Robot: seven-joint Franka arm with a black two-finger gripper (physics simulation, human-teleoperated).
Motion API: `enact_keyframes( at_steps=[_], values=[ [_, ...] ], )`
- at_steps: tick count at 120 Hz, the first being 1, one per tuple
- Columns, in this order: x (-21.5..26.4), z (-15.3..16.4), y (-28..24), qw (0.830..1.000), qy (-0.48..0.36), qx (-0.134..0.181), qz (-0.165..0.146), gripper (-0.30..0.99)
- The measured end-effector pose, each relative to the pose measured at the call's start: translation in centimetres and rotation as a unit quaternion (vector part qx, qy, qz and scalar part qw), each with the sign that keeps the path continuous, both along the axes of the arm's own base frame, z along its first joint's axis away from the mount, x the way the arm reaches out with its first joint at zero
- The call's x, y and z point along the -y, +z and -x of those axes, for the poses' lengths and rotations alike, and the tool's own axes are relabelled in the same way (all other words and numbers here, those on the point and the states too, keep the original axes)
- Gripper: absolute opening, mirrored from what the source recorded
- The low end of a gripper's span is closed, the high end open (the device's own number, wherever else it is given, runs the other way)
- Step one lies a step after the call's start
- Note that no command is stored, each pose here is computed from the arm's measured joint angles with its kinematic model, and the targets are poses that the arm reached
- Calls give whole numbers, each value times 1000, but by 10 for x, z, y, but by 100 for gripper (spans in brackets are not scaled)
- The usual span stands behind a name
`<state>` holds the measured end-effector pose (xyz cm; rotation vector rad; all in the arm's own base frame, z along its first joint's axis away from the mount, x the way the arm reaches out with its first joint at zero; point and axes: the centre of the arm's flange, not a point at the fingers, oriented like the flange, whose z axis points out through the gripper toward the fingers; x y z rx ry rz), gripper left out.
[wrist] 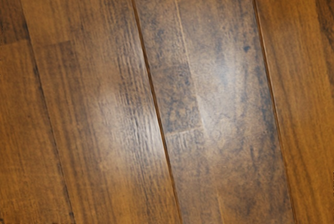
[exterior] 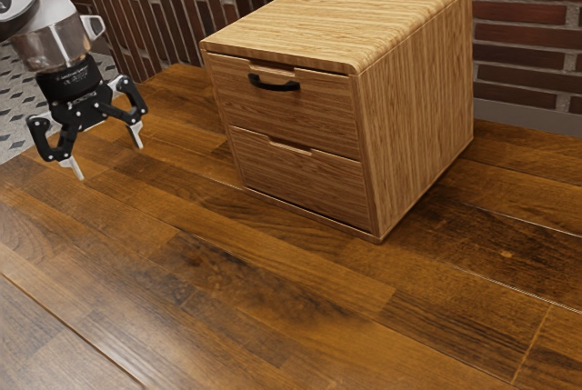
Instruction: Pull the drawer handle with one arm to open the drawer
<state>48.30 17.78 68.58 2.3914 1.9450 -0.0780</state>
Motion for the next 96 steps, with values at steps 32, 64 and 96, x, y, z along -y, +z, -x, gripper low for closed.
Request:
enact_keyframes(
  at_steps=[32,64,96],
  values=[
    [-1,1,2,999,32,2,3,69],
    [0,87,126,987,76,139,15,69],
    [31,-20,76,984,71,164,18,69]
  ],
)
